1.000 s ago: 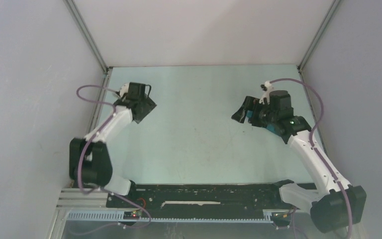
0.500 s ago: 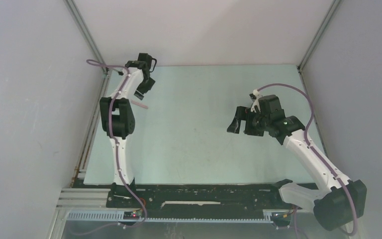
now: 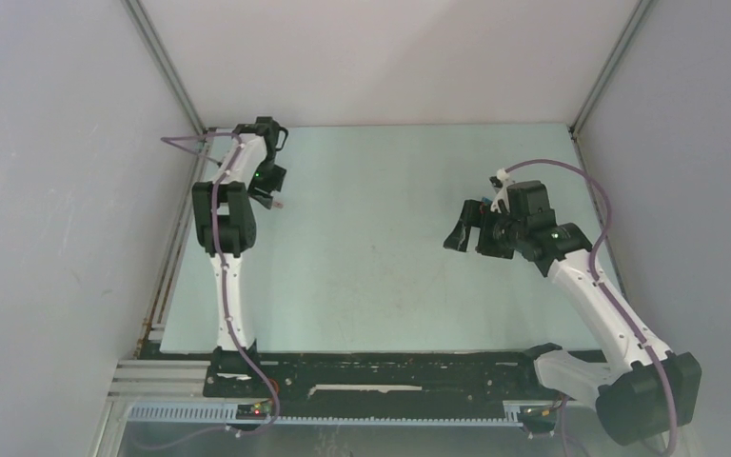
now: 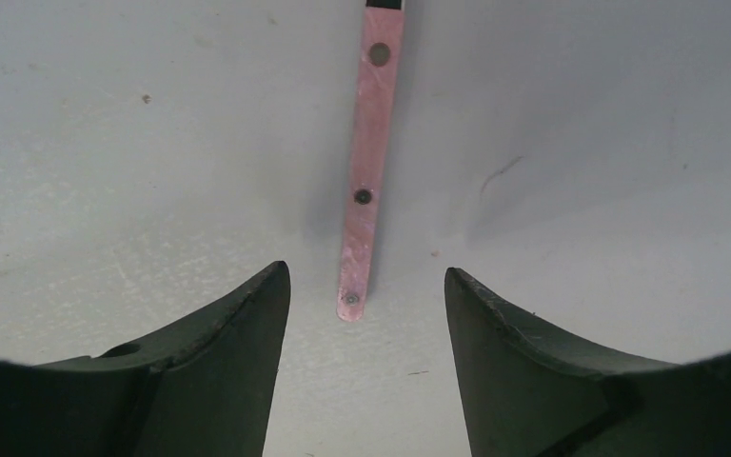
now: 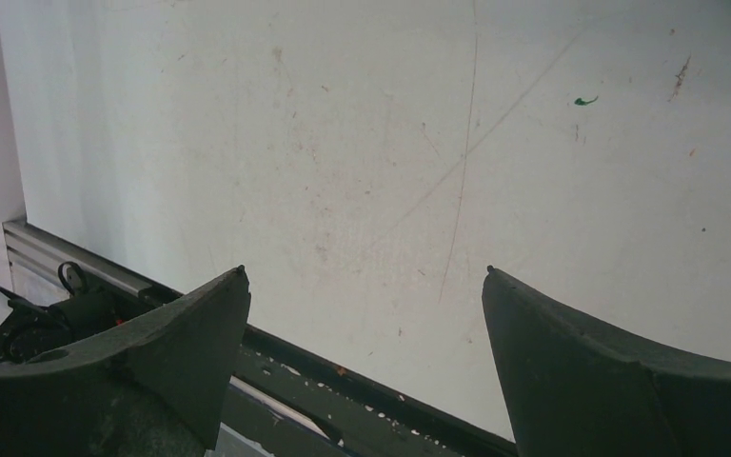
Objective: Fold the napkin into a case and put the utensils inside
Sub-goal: Pick up the knife from the corner of the board.
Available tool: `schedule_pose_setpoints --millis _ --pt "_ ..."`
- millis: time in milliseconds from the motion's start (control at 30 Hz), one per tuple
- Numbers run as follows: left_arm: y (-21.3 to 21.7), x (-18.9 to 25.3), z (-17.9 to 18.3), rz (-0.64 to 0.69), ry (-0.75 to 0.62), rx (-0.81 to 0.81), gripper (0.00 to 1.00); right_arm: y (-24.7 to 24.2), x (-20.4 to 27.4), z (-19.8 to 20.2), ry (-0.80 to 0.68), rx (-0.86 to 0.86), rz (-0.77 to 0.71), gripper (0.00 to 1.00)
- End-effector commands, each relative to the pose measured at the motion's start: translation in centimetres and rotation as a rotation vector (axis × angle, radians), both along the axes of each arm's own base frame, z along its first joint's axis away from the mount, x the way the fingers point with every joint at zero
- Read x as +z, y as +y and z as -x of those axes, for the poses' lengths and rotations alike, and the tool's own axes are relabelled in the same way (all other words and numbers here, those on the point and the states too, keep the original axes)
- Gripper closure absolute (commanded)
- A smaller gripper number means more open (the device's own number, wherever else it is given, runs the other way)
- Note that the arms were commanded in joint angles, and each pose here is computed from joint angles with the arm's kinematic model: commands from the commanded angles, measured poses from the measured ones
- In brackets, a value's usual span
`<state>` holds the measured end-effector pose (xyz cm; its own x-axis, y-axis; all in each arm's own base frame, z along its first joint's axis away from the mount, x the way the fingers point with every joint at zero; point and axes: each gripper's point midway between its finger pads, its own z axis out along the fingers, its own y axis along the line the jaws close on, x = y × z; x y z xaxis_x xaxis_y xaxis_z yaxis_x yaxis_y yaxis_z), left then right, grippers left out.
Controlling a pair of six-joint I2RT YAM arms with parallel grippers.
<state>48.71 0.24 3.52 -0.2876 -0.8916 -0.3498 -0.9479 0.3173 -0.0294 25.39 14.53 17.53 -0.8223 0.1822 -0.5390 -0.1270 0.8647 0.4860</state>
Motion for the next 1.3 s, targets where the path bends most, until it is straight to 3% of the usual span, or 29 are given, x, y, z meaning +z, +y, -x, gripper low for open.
schedule_pose_setpoints --millis 0,100,267,467,600,667,800,900,1033,1267 --pt "0.5 -0.3 0.4 0.029 0.010 0.099 0.32 0.1 0.9 -0.1 -0.041 0.019 -0.021 0.00" --pt "0.0 -1.8 0.9 0.091 0.042 0.128 0.34 0.0 1.1 -0.2 -0.051 0.017 -0.027 0.00" --pt "2.3 -1.7 0.9 0.069 0.046 0.179 0.44 -0.3 1.3 -0.3 -0.054 0.005 -0.031 0.00" --pt "3.4 -2.3 1.2 0.063 0.065 0.195 0.72 -0.8 1.7 -0.7 -0.064 -0.023 -0.045 0.00" --pt "4.0 -1.7 0.6 0.058 0.041 0.163 0.96 -1.9 2.2 -0.8 -0.078 -0.050 0.004 0.00" --pt "4.2 -1.0 0.2 0.044 0.019 0.110 1.00 -3.1 2.2 -0.8 -0.073 -0.098 0.060 0.00" --pt "4.2 1.2 1.5 -0.008 0.023 -0.036 1.00 -6.1 1.8 -1.3 -0.029 -0.259 0.048 0.00" --pt "2.9 2.5 3.6 -0.027 -0.004 -0.185 1.00 -5.1 1.5 -1.4 0.004 -0.194 -0.103 0.00" --pt "-1.2 5.1 5.9 -0.038 -0.120 -0.484 1.00 -2.8 1.0 -1.9 0.007 -0.097 -0.124 0.01" --pt "-9.8 7.6 13.0 -0.101 -0.115 -1.129 1.00 3.2 2.8 -2.1 -0.056 0.145 -0.253 0.01"
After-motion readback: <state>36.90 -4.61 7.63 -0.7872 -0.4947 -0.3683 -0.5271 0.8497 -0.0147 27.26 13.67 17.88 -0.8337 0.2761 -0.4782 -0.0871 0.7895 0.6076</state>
